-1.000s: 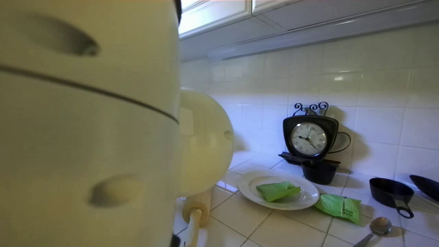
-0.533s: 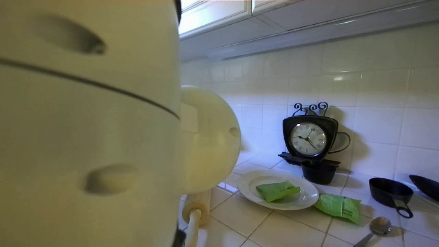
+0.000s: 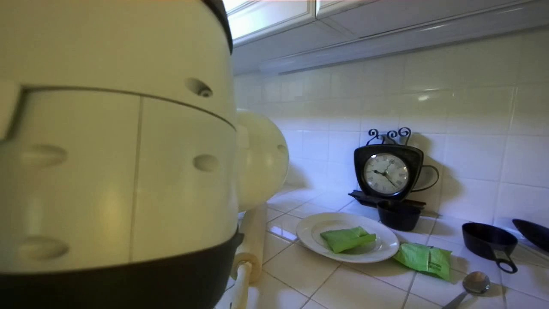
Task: Remove the green packet from the oven
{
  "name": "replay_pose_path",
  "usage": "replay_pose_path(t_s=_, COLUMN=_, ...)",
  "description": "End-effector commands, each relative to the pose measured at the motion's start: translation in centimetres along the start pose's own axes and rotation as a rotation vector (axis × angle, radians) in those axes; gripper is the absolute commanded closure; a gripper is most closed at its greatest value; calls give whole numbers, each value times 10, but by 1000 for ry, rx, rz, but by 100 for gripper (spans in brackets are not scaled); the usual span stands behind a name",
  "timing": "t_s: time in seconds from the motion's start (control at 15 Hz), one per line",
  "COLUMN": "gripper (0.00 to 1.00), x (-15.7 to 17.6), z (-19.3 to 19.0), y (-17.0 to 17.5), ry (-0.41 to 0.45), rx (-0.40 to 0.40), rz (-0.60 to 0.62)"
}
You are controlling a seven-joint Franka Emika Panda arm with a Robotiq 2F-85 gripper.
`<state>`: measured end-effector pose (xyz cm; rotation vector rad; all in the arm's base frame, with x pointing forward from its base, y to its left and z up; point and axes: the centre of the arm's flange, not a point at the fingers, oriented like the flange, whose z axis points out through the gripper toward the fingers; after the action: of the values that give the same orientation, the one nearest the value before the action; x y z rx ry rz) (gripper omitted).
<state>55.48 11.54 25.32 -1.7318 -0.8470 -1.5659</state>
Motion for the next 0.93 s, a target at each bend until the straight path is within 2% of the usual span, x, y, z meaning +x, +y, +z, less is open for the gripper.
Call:
replay_pose_path(t_s=0.0, gripper=0, x=-33, z=-6, y=48, ry=22, rx=-20, rz=-1)
replay_pose_path(t_s=0.47, gripper=0, x=-45, z=-3, y=79, ry=22, rx=-75, rz=-78)
replay_pose_path(t_s=0.67, gripper=0, x=-44, z=16, y=87, ry=29, rx=-54, rz=-103)
replay_pose_path(t_s=0.87, gripper=0, x=-45, z=38, y=79, ry=35, rx=-20, rz=-122)
